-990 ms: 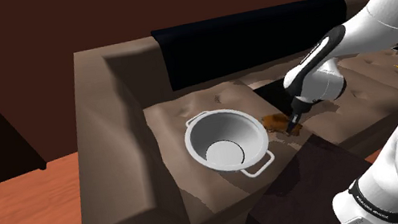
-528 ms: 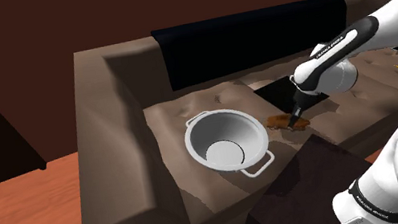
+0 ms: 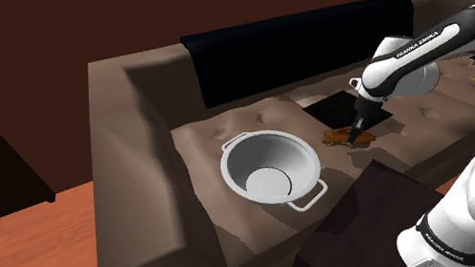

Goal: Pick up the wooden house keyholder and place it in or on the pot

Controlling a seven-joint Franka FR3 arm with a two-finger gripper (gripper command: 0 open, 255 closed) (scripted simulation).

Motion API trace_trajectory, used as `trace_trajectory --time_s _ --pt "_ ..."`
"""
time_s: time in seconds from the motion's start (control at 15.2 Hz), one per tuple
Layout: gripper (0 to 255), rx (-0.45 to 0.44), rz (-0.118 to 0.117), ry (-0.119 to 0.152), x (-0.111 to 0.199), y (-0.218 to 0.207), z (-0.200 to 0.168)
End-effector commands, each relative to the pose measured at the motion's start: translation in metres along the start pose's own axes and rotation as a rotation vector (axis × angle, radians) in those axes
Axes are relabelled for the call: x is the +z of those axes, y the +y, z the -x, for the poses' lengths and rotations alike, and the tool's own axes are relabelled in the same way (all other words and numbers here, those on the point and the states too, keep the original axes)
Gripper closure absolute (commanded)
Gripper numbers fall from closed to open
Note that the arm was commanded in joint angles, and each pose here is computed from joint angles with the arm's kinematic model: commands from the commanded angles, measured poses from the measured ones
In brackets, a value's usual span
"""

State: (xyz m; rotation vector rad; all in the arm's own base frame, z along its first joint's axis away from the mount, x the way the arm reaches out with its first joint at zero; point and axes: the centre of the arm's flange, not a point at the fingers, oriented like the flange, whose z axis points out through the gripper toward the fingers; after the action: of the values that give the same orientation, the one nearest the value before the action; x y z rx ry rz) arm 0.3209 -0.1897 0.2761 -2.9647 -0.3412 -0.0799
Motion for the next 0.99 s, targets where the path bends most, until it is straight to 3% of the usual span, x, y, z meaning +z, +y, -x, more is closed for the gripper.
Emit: trace_trajectory --time_s 0.0,0.92 --pt "255 0.000 0.001 -0.001 -0.010 -0.002 -0.001" --pt "255 0.000 0.001 -0.001 -0.083 -0.013 -0.006"
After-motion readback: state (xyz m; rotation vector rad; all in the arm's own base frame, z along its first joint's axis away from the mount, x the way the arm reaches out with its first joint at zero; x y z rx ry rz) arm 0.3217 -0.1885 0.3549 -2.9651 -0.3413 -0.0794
